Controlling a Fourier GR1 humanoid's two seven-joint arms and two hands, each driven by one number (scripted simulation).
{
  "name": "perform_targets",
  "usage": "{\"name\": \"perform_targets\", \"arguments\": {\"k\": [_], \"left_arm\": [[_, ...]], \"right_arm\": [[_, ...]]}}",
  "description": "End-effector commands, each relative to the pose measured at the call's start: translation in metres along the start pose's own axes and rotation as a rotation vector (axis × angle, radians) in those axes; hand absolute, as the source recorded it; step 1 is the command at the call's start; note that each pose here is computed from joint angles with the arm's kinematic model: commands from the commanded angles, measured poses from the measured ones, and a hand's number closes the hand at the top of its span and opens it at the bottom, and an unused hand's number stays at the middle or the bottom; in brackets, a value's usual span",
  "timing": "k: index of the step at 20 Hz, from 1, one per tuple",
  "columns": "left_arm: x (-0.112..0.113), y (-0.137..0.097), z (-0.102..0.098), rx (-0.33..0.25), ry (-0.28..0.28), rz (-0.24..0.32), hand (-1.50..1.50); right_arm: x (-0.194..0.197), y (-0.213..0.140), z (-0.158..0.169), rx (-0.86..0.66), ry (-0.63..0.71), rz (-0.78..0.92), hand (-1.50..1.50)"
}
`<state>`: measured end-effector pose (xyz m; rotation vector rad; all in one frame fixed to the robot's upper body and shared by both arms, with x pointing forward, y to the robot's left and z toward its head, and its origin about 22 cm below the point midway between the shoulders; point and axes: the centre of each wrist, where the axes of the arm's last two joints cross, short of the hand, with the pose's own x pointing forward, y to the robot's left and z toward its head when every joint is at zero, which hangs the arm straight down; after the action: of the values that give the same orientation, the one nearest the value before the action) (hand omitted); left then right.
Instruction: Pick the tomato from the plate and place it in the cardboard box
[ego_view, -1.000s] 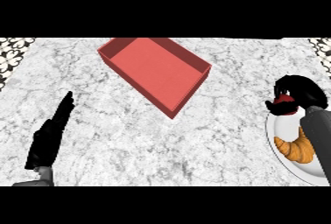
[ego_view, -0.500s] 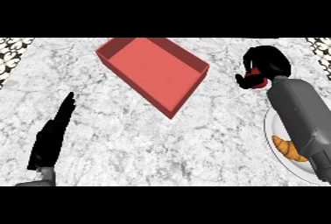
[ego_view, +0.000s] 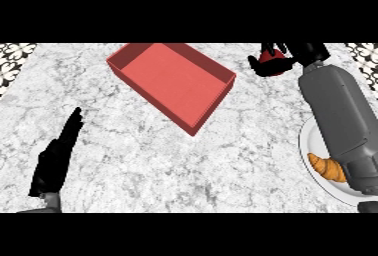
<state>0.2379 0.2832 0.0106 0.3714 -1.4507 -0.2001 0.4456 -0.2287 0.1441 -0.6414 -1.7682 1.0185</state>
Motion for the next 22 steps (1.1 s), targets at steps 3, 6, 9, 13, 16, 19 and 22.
{"name": "perform_targets", "arguments": {"k": [3,6,9,13,16,19,22], "left_arm": [[-0.001,-0.002,-0.008,0.012,0.006,-0.001,0.00],[-0.011,0.013,-0.004,0.016,0.000,-0.001,0.00],[-0.022,0.008,-0.004,0.007,0.016,-0.003,0.00],[0.002,0.011,-0.012,-0.027,-0.015,-0.001,0.00],[-0.009,-0.003,0.004,-0.026,-0.004,-0.009,0.00],[0.008,-0.005,-0.007,-0.029,-0.022,-0.013,0.00],[0.010,-0.011,-0.010,-0.041,-0.044,-0.014,0.00]], "right_arm": [[0.069,0.002,-0.030,-0.009,-0.164,-0.148,1.50],[0.083,-0.026,-0.039,0.011,-0.169,-0.150,1.50],[0.120,-0.030,-0.054,-0.014,-0.144,-0.157,1.50],[0.127,-0.020,-0.070,0.011,-0.109,-0.129,1.50],[0.146,0.009,-0.078,0.041,-0.091,-0.104,1.50],[0.159,0.021,-0.086,0.072,-0.072,-0.104,1.50],[0.175,0.043,-0.089,0.098,-0.044,-0.084,1.50]]}}
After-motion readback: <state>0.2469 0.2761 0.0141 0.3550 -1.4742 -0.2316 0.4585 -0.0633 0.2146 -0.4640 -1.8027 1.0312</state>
